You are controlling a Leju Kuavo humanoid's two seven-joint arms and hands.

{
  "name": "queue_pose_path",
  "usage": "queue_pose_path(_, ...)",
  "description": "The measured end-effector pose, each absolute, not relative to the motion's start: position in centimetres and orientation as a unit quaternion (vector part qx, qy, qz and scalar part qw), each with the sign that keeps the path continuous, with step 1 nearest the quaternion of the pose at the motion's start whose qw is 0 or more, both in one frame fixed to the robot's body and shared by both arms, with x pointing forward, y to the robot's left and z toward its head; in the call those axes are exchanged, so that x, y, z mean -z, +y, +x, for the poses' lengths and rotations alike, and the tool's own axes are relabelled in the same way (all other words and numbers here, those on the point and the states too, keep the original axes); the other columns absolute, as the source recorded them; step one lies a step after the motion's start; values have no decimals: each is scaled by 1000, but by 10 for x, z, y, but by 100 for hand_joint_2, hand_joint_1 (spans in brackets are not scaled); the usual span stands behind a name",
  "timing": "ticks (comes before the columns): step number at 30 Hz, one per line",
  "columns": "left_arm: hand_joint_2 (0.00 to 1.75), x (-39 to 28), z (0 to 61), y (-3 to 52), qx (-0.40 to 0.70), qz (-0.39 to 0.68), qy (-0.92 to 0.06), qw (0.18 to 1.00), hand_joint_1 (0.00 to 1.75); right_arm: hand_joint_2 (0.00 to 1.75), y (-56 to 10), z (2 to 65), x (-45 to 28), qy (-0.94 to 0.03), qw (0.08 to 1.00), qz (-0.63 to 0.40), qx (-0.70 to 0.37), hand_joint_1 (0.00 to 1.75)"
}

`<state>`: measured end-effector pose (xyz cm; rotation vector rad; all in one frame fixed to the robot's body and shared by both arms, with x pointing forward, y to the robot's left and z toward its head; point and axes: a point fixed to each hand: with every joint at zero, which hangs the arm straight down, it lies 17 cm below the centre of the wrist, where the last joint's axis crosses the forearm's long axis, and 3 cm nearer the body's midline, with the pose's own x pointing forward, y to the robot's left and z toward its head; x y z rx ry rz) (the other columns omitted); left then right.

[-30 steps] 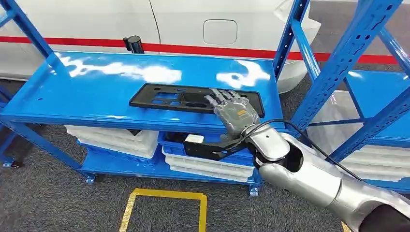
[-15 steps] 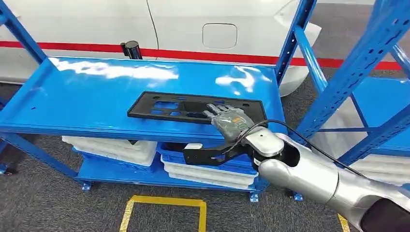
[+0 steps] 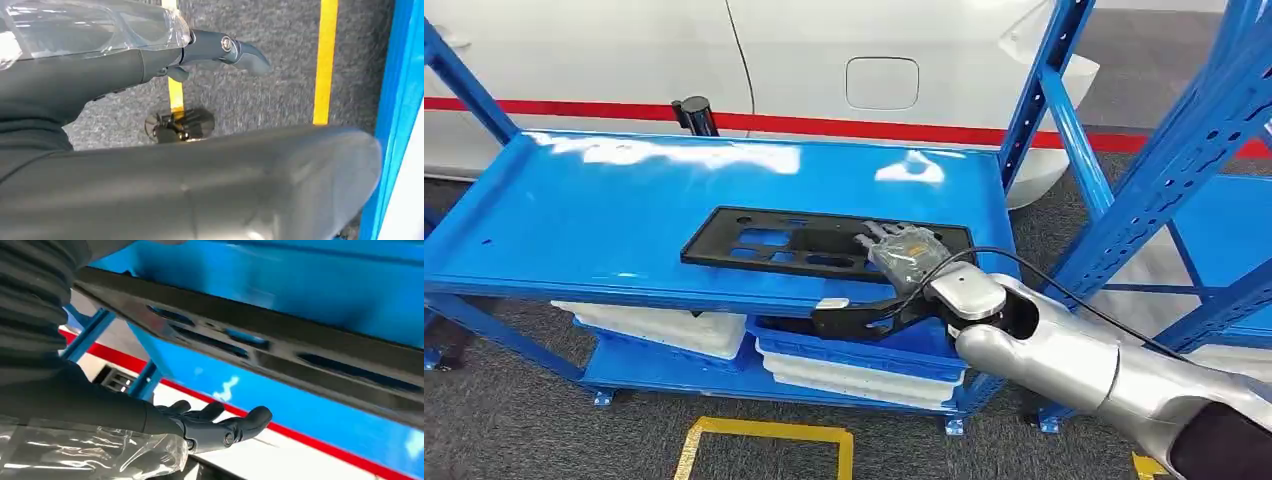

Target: Take the parts from the cabinet and place them on the table.

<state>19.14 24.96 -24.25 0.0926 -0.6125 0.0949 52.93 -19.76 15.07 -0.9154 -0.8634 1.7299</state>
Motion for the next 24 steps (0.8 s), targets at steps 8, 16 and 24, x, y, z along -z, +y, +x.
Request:
queue_pose_path(8, 0, 243, 189, 248, -46, 44, -300, 952, 0, 175, -208, 532, -139, -331, 483, -383, -715, 0)
queue_pose_path(16, 0, 244, 187, 249, -42, 49, -296, 953, 0, 175, -221, 531, -130, -315, 490, -385, -716, 0)
queue_pose_path(24, 0, 243, 191, 251, -35, 57, -303, 951, 0, 175, -230, 528, -121, -304, 500, -378, -717, 175)
